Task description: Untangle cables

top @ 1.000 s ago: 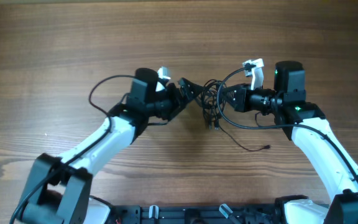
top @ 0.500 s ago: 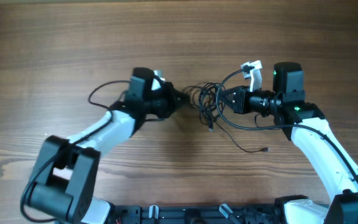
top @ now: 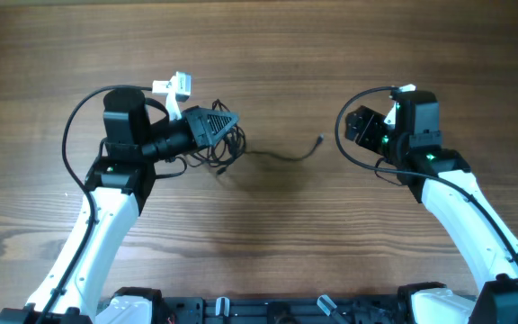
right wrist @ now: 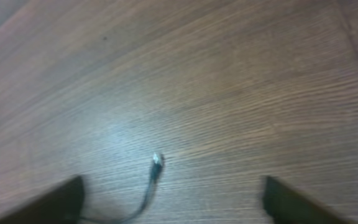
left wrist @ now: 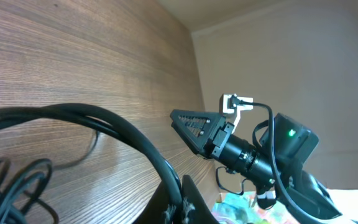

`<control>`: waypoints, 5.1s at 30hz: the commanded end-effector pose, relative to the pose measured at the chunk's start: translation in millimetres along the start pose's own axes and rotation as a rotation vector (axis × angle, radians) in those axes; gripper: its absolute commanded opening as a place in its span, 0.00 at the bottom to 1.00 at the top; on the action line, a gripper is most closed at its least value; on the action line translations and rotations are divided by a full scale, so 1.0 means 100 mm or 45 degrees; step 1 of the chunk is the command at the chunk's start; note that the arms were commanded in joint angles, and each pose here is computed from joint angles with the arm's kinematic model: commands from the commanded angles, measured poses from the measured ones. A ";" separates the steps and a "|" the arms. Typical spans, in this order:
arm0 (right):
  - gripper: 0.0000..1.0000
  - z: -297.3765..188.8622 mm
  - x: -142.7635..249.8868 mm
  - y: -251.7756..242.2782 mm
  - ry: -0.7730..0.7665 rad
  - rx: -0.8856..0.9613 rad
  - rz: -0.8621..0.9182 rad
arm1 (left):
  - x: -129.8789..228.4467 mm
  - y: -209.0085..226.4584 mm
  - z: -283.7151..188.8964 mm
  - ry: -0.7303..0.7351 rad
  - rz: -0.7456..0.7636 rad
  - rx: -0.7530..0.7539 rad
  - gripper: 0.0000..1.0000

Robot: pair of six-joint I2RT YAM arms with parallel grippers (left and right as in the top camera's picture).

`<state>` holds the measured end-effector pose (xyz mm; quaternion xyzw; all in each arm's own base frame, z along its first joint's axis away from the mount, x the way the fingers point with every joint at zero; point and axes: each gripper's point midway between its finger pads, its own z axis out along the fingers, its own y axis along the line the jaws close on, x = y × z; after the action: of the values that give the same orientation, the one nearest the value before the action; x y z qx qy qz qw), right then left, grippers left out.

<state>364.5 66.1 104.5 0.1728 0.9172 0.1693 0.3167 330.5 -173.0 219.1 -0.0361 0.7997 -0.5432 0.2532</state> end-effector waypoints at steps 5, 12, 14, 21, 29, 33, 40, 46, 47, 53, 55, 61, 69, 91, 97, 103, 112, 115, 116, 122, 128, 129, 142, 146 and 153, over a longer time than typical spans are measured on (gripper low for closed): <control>1.00 0.00 0.08 -0.13 0.032 0.084 0.029 | -0.03 -0.02 -0.01 -0.014 0.149 0.004 0.04; 1.00 0.00 0.08 -0.13 0.034 0.085 0.030 | 0.00 0.00 -0.01 -0.003 0.091 -0.006 0.04; 1.00 0.00 0.08 -0.13 0.034 0.085 0.030 | -0.01 0.01 -0.01 -0.011 0.092 -0.014 0.04; 0.99 0.00 0.08 -0.13 0.034 0.085 0.030 | -0.09 0.09 -0.02 -0.068 0.092 -0.076 0.04; 1.00 0.00 0.08 -0.13 0.034 0.085 0.030 | -0.13 -0.23 0.04 -0.075 0.209 0.070 0.04; 1.00 0.00 0.07 -0.13 0.029 0.082 0.037 | -0.16 -0.64 0.14 -0.123 0.378 0.226 0.04; 1.00 0.00 0.15 0.00 0.091 0.009 0.619 | 0.06 -0.52 0.53 -0.057 0.332 0.175 0.04; 0.95 -0.01 0.27 0.07 0.180 -0.027 0.692 | 0.04 -0.50 0.54 -0.062 0.328 0.176 0.04; 0.94 -0.01 0.26 0.07 0.175 -0.026 0.681 | 0.04 -0.50 0.54 -0.061 0.327 0.175 0.04; 1.00 -0.11 0.34 0.52 0.284 -0.374 0.200 | 0.04 -0.50 0.54 -0.062 0.327 0.174 0.04; 1.00 -0.11 0.34 0.52 0.270 -0.388 0.103 | 0.03 -0.50 0.53 -0.065 0.322 0.174 0.04; 1.00 -0.07 0.37 0.36 0.265 -0.268 0.141 | 0.04 -0.49 0.50 -0.039 0.254 0.191 0.04; 0.96 -0.29 0.33 1.09 0.177 -0.767 -0.374 | 0.07 -0.75 0.45 0.013 0.167 0.333 0.04; 0.04 -0.12 -0.48 -0.65 -0.068 -0.110 0.213 | 0.52 -1.12 -0.06 0.448 0.391 0.685 0.04; 0.04 -0.26 -0.45 -1.17 -0.051 0.004 0.395 | 0.21 -0.96 -0.16 0.292 0.435 0.626 0.04; 0.67 -0.32 -0.34 -0.69 0.080 -0.349 0.397 | -0.23 -0.60 0.17 -0.054 0.129 0.331 0.07; 1.00 -0.31 -0.09 -0.16 0.222 -0.531 0.260 | 0.26 -0.29 0.89 -0.033 -0.033 0.048 0.26; 0.99 -0.29 -0.05 -0.18 0.236 -0.497 0.268 | 0.43 -0.20 1.06 -0.010 0.039 -0.010 0.61; 1.00 -0.27 -0.06 -0.22 0.226 -0.473 0.266 | 0.44 -0.11 1.09 -0.028 0.024 -0.064 0.77; 1.00 -0.17 -0.13 -0.51 0.146 -0.253 0.263 | 0.48 0.67 0.92 -0.110 -0.117 -0.518 0.86; 1.00 -0.13 -0.21 -0.77 0.067 -0.063 0.257 | 0.51 0.72 0.90 -0.102 -0.125 -0.552 0.98; 1.00 -0.13 -0.25 -0.76 0.048 -0.070 0.252 | 0.51 0.70 0.92 -0.102 -0.121 -0.536 0.98; 0.96 -0.26 0.41 -0.14 0.481 -0.349 0.506 | 0.82 0.71 1.35 -0.013 -0.143 -0.446 0.79; 0.74 -0.14 0.68 0.03 0.529 -0.189 0.475 | 0.88 0.80 1.50 -0.009 -0.185 -0.426 0.66; 0.34 -0.02 0.85 0.04 0.433 0.075 0.425 | 0.78 0.72 1.58 -0.057 -0.150 -0.349 0.65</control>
<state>295.1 120.9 72.1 0.2610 0.9200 0.2766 0.0948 348.5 -302.1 85.8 -0.1271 0.8567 -0.4412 0.2350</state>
